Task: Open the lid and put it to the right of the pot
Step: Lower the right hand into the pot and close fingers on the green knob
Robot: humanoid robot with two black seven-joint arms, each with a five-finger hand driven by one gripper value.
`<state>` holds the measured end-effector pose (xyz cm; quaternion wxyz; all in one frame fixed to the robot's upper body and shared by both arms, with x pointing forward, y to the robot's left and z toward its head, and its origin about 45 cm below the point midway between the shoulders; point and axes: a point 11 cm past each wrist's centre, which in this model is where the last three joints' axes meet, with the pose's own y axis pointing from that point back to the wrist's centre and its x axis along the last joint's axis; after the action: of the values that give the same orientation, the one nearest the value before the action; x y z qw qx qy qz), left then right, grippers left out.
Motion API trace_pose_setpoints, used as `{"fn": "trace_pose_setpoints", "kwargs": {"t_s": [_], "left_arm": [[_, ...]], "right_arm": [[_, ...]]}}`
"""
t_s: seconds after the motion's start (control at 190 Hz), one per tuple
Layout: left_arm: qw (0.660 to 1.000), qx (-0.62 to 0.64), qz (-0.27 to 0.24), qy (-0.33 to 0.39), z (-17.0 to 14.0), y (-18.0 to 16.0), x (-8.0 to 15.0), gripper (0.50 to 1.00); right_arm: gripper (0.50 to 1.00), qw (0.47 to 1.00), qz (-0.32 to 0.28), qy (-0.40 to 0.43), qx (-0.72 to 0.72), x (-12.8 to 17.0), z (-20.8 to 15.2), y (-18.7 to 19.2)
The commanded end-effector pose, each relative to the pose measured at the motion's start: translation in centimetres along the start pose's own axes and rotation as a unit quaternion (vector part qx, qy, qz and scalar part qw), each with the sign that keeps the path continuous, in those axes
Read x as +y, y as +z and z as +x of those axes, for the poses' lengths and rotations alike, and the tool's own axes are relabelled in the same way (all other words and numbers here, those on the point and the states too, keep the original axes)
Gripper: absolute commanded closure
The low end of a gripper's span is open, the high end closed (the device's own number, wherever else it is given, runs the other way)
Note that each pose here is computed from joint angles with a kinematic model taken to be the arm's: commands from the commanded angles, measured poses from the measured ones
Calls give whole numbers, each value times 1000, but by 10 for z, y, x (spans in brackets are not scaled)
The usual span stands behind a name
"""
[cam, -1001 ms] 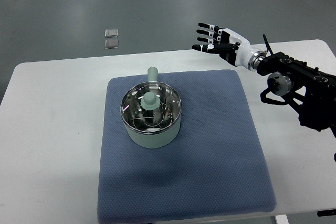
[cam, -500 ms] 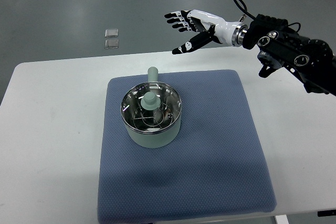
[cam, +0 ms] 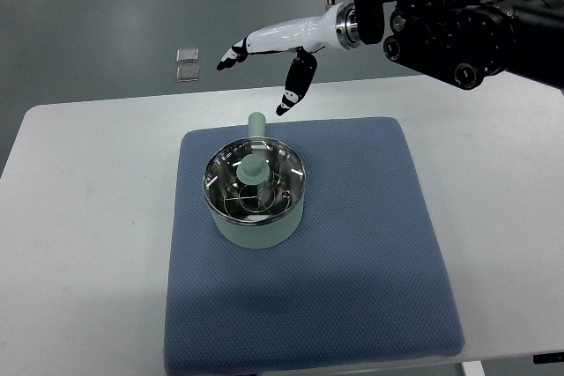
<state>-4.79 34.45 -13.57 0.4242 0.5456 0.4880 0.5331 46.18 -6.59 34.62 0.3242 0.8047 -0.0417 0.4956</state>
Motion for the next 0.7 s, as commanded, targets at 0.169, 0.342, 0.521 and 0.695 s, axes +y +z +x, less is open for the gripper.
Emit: {"fn": "trace_pose_setpoints", "kwargs": {"t_s": [0.169,0.342,0.521,0.695], "left_arm": [[1000,1,1,0,0,-1,0,500],[1000,1,1,1,1,-1,0,500],[1000,1,1,1,1,-1,0,500],[1000,1,1,0,0,-1,0,500]], "right_arm": [[570,991,39,-90,92,-33,-28,-41],[574,985,51,-107,124,-44,-36,-53],[581,978,69,-121,157,-44,-48,-51],[587,977,71,-119,164,-44,-49,-50]]}}
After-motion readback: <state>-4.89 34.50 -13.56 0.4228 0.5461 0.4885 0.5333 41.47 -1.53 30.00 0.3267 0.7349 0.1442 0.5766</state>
